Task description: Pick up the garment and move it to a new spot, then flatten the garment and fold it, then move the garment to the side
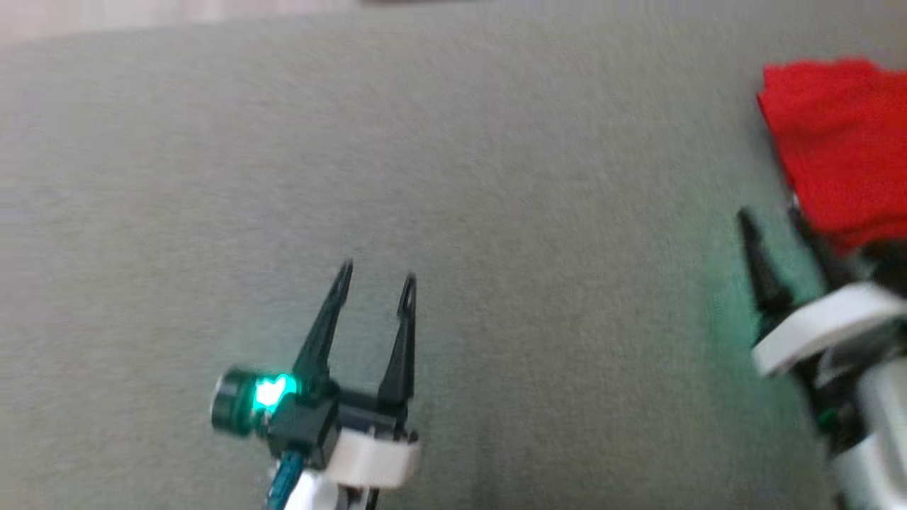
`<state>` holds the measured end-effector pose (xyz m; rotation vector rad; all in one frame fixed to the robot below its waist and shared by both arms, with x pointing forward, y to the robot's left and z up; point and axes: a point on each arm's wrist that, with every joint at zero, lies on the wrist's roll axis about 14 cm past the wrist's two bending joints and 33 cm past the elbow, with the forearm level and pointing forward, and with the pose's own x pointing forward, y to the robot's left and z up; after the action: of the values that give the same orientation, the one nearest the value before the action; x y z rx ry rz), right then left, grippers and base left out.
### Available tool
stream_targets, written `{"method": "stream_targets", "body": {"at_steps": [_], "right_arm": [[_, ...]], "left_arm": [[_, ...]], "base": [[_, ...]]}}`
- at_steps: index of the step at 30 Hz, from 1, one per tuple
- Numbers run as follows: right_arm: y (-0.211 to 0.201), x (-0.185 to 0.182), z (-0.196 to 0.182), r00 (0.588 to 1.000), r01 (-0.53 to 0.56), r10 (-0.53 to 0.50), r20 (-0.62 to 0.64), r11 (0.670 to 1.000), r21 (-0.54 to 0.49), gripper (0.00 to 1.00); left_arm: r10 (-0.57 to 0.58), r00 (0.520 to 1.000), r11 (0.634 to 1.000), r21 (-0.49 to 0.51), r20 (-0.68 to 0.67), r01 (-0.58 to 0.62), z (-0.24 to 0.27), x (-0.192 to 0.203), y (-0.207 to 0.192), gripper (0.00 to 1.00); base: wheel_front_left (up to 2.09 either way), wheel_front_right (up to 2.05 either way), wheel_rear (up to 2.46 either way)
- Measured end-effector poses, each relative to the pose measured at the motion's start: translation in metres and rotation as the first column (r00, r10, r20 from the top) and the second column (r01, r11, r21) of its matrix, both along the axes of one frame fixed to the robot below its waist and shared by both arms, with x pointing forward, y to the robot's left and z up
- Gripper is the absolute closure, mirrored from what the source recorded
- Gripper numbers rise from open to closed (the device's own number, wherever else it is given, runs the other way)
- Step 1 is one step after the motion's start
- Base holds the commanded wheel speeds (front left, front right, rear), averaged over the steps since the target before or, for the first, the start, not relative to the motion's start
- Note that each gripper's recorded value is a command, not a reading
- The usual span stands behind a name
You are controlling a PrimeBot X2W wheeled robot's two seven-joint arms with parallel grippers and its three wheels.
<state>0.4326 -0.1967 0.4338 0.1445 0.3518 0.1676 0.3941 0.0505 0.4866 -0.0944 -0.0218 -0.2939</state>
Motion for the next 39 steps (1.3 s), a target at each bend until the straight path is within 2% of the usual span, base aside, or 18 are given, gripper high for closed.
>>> {"method": "stream_targets", "body": {"at_steps": [4,8,12,16,19,22,38,39], "right_arm": [[0.037,-0.022,0.000,0.997,-0.020,0.013,0.074,0.996,0.087,0.00],[0.064,-0.049,0.009,0.983,-0.044,0.023,0.184,0.992,0.115,0.00],[0.083,-0.067,0.034,0.959,-0.086,0.055,0.278,0.991,0.102,0.00],[0.081,-0.083,0.066,0.921,-0.078,0.050,0.387,0.995,0.056,0.00],[0.076,-0.106,0.052,0.936,-0.068,0.057,0.348,0.998,0.018,0.00],[0.074,-0.125,0.038,0.952,-0.053,0.043,0.304,0.998,0.025,0.00],[0.074,-0.129,0.045,0.945,-0.050,0.034,0.326,0.998,0.038,0.00],[0.075,-0.129,0.044,0.946,-0.050,0.035,0.323,0.998,0.039,1.00]], "left_arm": [[0.067,0.997,0.998,0.006,-0.033,-0.067,-0.004,-0.029,0.021,0.00],[0.165,0.986,0.986,-0.004,-0.028,-0.165,0.001,-0.051,0.051,0.00],[0.242,0.970,0.970,-0.028,-0.016,-0.243,0.007,-0.074,0.073,0.00],[0.268,0.963,0.963,-0.033,0.011,-0.268,0.013,-0.093,0.081,0.00],[0.244,0.969,0.970,-0.014,0.042,-0.243,0.018,-0.102,0.078,0.00],[0.221,0.974,0.975,0.004,0.048,-0.222,0.017,-0.107,0.074,0.00],[0.198,0.979,0.980,0.029,0.046,-0.199,0.012,-0.114,0.074,0.00],[0.196,0.980,0.980,0.037,0.044,-0.198,0.010,-0.114,0.073,1.00]], "base": [[0.00,0.00,0.00],[0.00,0.00,0.00],[0.00,0.00,0.00],[0.00,0.00,0.00],[0.00,0.00,0.00],[0.00,0.00,0.00],[0.00,0.00,0.00],[0.00,0.00,0.00]]}}
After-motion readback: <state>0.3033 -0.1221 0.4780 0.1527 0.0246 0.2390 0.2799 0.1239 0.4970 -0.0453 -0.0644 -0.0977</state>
